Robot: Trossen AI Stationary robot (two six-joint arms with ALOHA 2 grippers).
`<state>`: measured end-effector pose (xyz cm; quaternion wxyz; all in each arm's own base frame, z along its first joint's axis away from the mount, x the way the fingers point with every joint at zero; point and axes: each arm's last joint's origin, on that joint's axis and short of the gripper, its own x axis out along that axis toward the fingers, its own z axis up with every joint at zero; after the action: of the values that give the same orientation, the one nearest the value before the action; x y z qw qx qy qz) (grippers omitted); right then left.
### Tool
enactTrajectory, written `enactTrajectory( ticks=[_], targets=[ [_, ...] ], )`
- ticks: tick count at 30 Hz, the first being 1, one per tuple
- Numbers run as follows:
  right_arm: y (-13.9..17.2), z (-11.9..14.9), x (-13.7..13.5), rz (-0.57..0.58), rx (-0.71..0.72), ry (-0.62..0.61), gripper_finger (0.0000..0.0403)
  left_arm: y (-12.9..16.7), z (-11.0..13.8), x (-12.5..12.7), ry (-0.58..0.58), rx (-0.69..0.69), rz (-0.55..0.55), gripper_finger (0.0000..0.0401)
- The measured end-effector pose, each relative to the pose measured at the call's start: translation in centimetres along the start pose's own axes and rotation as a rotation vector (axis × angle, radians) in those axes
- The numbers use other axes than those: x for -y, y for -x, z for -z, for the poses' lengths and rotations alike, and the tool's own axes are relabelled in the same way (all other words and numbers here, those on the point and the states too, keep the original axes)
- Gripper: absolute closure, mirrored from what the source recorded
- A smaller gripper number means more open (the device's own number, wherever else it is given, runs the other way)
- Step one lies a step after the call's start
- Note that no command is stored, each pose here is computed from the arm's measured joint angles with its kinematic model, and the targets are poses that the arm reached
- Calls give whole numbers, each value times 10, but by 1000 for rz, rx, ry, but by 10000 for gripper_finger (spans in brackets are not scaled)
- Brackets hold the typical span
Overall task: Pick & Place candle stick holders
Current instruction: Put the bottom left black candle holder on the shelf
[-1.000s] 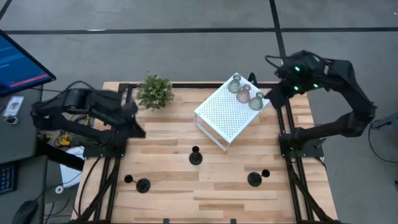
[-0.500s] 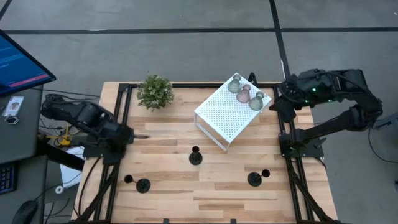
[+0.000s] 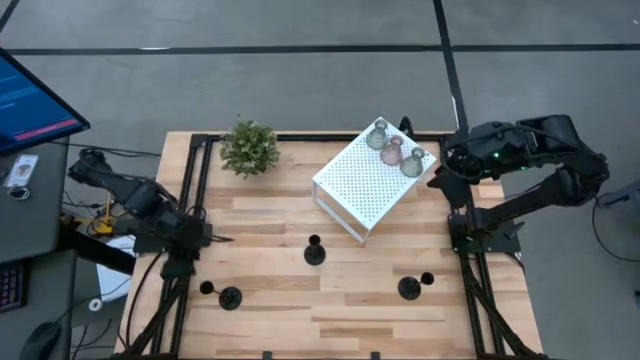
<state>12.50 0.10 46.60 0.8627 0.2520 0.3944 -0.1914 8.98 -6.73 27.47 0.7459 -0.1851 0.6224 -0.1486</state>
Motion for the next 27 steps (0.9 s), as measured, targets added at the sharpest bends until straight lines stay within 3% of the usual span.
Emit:
enactTrajectory(
  ticks=[13, 27],
  targets=[
    [1, 2, -1, -6, 3, 8, 186, -49, -1, 13, -101, -38, 24, 189],
    [1, 1, -1, 9, 15, 9, 186, -58, 7, 27, -160, 176, -54, 190]
  ],
)
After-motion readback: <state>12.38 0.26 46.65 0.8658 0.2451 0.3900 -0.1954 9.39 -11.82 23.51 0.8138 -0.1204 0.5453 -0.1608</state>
